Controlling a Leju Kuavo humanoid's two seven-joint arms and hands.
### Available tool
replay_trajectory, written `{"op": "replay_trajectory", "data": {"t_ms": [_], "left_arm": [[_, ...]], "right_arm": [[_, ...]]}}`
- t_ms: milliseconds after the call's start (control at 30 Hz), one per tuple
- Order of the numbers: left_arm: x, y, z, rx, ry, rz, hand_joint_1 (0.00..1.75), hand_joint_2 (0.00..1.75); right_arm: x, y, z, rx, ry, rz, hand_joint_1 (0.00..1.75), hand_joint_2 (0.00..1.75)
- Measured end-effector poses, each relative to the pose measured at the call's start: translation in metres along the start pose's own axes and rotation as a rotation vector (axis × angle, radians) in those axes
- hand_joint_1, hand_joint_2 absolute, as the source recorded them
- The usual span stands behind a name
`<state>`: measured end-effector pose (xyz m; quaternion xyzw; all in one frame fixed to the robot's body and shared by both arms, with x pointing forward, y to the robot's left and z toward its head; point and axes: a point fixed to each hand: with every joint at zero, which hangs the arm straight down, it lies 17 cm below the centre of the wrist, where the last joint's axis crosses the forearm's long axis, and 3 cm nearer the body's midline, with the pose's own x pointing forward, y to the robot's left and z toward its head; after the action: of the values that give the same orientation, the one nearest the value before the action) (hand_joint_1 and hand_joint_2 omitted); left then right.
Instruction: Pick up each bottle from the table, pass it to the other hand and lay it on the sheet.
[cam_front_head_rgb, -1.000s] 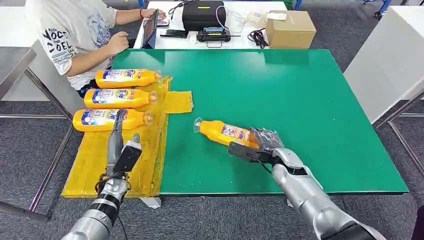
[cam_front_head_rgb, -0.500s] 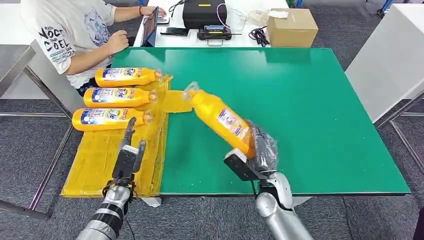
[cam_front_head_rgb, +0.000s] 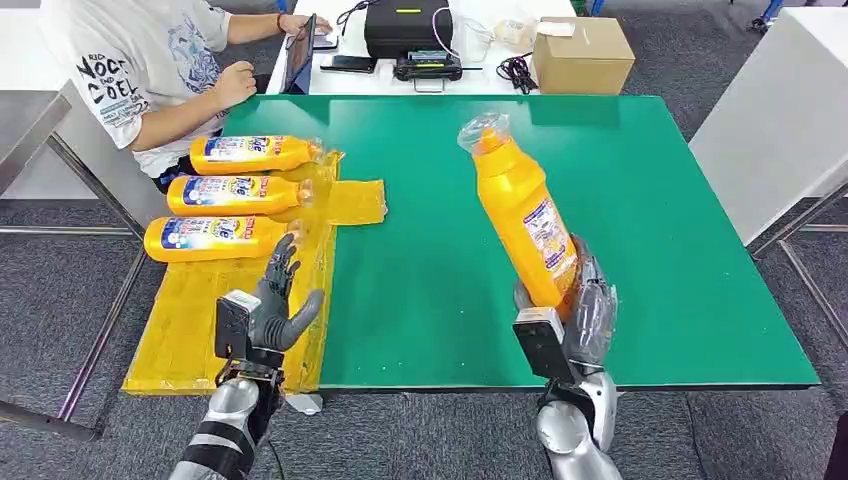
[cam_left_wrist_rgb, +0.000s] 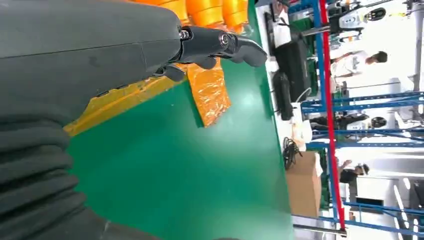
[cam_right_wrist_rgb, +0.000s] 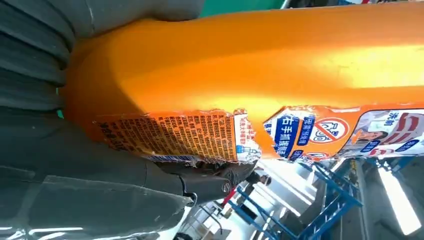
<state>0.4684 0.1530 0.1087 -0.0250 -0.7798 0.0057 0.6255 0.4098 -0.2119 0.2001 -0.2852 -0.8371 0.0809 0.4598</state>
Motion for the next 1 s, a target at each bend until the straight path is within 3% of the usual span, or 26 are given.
{"op": "replay_trajectory", "data": {"t_ms": [300,533,733,1000], "left_arm": [[0.029,-0.04,0.009,-0.167,-0.032,0.222,0.0,1.75],[0.039,-0.073,0.023,-0.28,-0.017,0.3,0.0,1.75],[0.036,-0.099,0.035,-0.362,0.026,0.388,0.0,1.75],[0.023,-0.1,0.04,-0.36,0.062,0.389,0.0,1.75]], "right_arm": [[-0.004,0.018,0.009,0.079,0.011,-0.05,1.75,1.75],[-0.003,0.083,0.042,0.27,0.043,-0.093,1.75,1.75],[0.016,0.165,0.088,0.499,0.044,-0.115,1.75,1.75],[0.017,0.196,0.107,0.579,0.08,-0.127,1.75,1.75]]}}
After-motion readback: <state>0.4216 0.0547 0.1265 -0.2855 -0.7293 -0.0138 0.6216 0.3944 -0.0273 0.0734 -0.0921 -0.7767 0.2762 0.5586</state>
